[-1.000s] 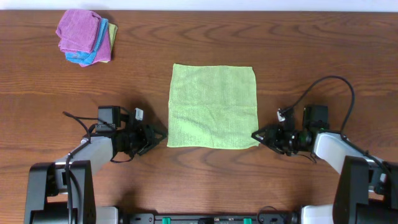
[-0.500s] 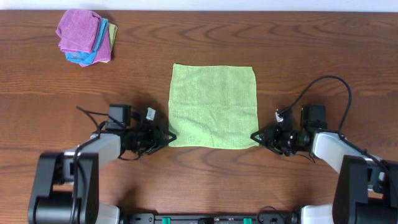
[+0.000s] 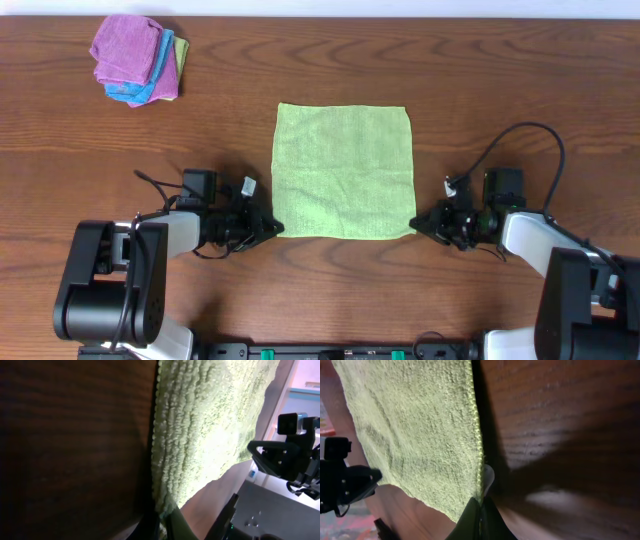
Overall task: Fold the cloth
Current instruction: 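Fold the near edge over toward the far edge with both grippers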
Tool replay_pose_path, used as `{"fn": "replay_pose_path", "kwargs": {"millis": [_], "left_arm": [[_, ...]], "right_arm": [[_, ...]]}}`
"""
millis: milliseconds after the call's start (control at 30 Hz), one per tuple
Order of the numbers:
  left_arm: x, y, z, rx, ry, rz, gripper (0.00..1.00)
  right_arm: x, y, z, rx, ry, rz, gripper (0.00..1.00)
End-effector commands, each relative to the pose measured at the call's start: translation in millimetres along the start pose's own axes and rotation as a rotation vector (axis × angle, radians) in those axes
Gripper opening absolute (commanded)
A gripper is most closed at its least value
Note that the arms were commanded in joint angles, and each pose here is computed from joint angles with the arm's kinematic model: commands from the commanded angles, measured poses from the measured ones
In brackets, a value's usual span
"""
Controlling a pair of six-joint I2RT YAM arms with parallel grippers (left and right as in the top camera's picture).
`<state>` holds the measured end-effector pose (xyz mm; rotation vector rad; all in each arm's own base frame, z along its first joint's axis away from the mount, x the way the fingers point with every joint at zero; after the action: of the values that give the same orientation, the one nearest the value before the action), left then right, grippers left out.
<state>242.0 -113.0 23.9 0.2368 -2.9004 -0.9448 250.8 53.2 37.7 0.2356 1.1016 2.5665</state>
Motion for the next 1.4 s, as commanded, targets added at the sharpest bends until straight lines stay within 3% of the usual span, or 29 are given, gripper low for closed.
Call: {"fn": "replay_pose_path", "kwargs": {"millis": [0, 300, 567, 1000, 1367], "left_arm": [[4, -3, 17, -0.091, 0.022, -0.004, 0.06], [-64, 21, -41, -0.054, -0.162, -0.179, 0.06], [-116, 39, -64, -0.147, -0.248, -0.339, 0.05], [-211, 9, -78, -0.095, -0.298, -0.346, 0.06], [-257, -11, -82, -0.047, -0.313, -0.316, 0.06]], "right_arm": [[3, -4, 11, -0.058, 0.011, 0.031, 0.02], [-29, 13, 74, -0.171, 0.143, -0.026, 0.02], [-64, 24, 88, -0.074, 0.166, -0.17, 0.02], [-123, 1, 84, -0.039, 0.106, -0.273, 0.01], [-170, -2, 96, -0.008, 0.111, -0.333, 0.02]]}}
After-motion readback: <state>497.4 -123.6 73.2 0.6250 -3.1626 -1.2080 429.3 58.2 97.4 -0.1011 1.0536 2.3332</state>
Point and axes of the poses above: each gripper's point midway between its finger pads, its own y axis back along the fingers, its own z axis along the line the jaws close on, x = y × z, the point moved 5 cm from there along y, back along the fingers, and after that the axes turned 3 degrees about -y, right-handed, at the moved point
